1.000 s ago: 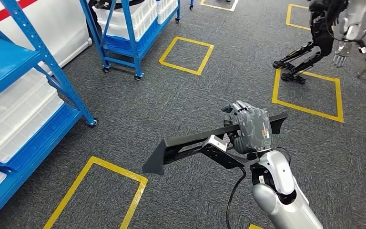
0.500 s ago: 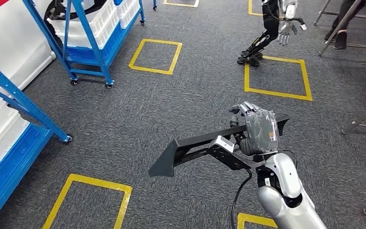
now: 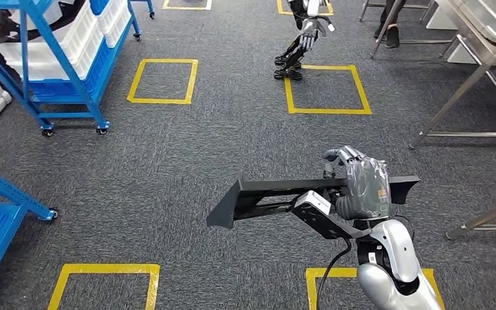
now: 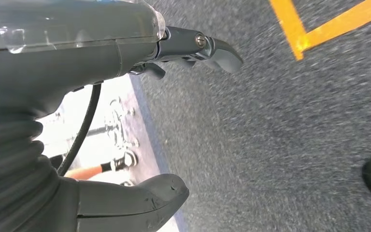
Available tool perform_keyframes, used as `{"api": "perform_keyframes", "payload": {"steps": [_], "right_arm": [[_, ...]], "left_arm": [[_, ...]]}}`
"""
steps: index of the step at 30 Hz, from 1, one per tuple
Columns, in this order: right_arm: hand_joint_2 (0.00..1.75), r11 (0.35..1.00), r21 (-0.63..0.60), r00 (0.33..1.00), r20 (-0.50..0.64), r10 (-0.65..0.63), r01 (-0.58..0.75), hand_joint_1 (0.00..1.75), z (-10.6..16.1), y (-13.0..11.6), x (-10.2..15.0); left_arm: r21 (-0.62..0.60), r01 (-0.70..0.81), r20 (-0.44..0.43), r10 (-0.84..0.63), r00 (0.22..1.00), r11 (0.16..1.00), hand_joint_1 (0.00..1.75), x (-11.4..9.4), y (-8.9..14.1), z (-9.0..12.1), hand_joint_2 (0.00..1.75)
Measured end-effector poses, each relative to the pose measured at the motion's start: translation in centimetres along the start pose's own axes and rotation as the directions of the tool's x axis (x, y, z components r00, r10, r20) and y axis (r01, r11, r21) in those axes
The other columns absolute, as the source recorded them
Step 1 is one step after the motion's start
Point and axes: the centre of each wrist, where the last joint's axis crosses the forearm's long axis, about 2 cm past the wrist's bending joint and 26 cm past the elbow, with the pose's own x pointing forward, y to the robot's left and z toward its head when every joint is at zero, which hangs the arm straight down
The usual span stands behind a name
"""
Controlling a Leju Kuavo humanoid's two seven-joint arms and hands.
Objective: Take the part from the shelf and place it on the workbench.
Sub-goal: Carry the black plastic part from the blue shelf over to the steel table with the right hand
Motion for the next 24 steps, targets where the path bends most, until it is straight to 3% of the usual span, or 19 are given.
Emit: {"api": "perform_keyframes", "payload": {"steps": [24], "right_arm": [[1.75,1.000,-0.014,0.999,-0.030,0.013,-0.013,1.75,2.7,-1.6,0.0]], "left_arm": [[0.033,0.018,-0.008,-0.018,1.000,0.999,0.00,0.0,1.3,0.1,1.75]]}}
